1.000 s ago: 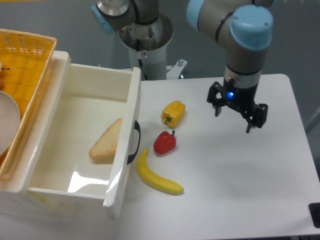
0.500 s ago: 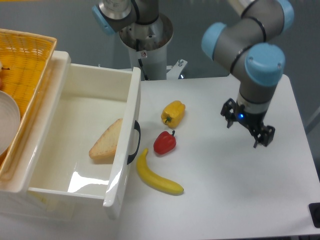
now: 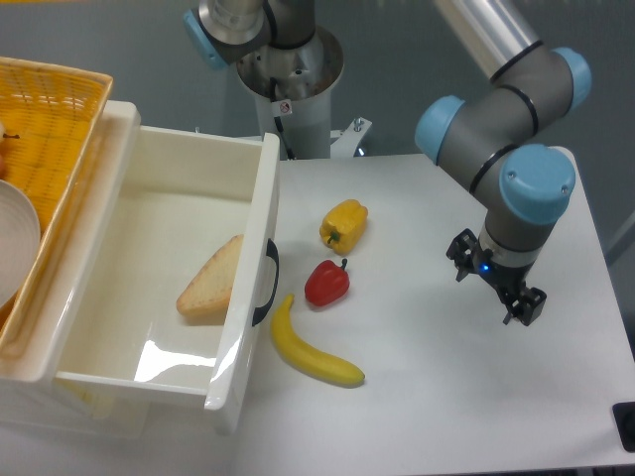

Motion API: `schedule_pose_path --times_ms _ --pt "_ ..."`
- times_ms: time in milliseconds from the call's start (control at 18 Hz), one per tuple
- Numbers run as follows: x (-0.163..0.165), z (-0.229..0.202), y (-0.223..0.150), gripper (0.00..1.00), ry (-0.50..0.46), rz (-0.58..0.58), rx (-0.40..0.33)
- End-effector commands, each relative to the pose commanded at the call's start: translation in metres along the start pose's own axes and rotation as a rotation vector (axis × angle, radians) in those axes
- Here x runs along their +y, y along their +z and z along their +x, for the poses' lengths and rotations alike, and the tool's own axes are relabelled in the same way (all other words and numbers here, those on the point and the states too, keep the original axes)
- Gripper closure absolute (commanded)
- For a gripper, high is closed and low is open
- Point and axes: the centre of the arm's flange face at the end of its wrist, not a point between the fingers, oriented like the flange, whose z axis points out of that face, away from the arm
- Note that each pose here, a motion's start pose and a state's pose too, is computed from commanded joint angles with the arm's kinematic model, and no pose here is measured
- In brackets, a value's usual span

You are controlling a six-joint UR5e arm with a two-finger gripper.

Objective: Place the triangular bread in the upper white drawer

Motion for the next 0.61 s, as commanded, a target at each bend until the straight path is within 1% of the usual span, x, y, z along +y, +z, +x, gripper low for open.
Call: schedule_pose_path --times_ms 611 --pt "0.0053 -0.0027 0.0084 0.00 -0.009 0.000 0.005"
